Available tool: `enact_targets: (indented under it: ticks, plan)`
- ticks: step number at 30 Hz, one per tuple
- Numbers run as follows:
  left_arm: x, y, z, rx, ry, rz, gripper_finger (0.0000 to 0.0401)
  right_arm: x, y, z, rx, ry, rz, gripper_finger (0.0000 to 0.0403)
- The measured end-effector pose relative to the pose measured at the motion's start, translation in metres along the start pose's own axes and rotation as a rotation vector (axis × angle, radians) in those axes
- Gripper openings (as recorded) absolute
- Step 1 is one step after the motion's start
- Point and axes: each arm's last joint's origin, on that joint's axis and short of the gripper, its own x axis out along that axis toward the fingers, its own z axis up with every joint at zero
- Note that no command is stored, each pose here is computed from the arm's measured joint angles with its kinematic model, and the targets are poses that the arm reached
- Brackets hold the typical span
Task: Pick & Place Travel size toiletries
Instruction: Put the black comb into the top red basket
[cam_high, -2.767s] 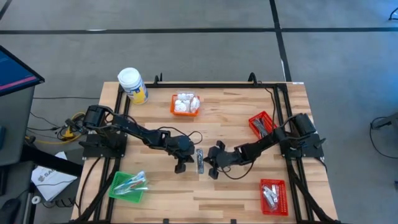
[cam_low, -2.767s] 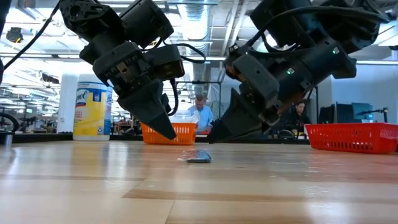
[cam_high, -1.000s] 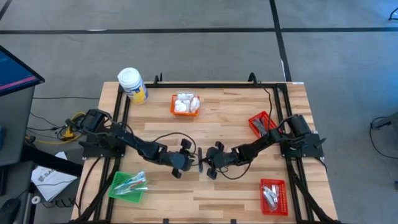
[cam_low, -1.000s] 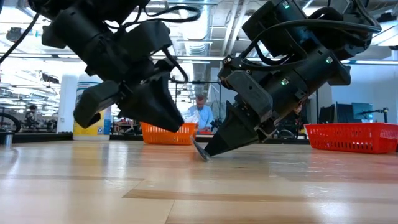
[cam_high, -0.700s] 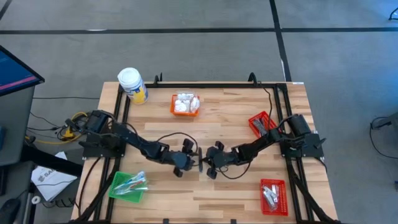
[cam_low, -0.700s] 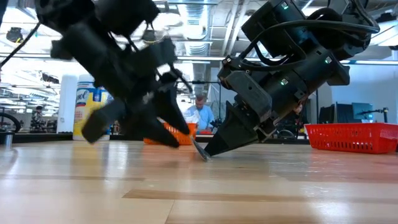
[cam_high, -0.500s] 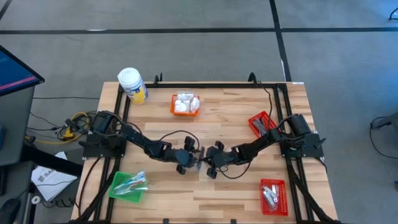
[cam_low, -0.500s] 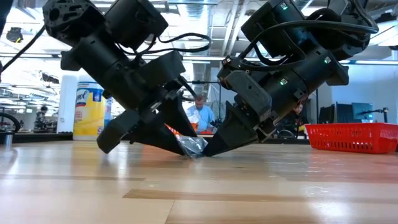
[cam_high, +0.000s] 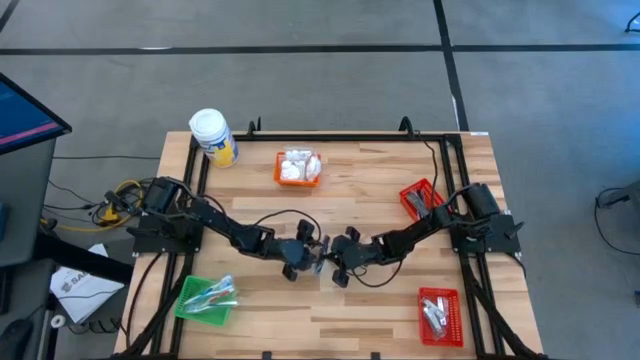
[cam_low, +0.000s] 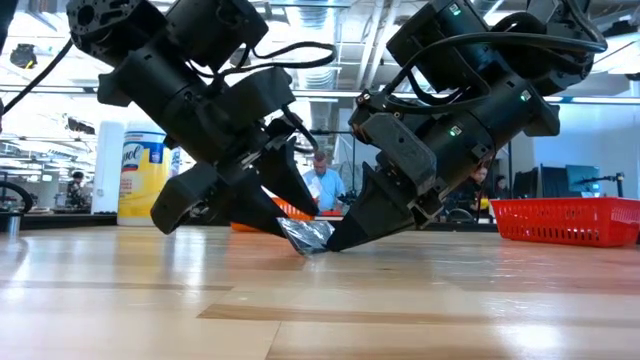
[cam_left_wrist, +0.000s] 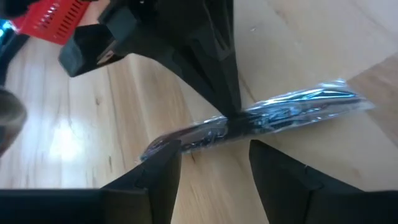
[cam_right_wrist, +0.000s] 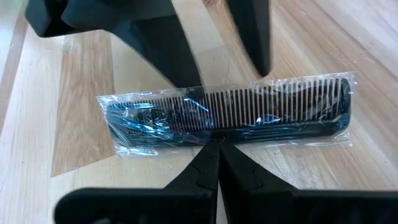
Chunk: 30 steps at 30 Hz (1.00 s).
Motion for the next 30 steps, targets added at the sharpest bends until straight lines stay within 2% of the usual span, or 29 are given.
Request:
enact_targets:
  ticks: [5, 15, 30]
  plan:
    - [0.0000, -0.0003, 0.0005, -0.001, -0.011, -0.015, 0.0183, 0.0006, -0.0017, 0.0008, 0.005, 0.001, 0.000, 0.0000]
    - [-0.0001, 0.0005, 0.0022, 0.105, -0.027, -0.003, 0.0183, 0.0008, -0.0020, 0.0007, 0.004, 0.002, -0.001, 0.0000]
    - [0.0075, -0.0037, 0.0007, 0.105, -0.039, -0.003, 0.0183, 0.0024, -0.0047, 0.0040, 0.007, -0.018, 0.001, 0.0000]
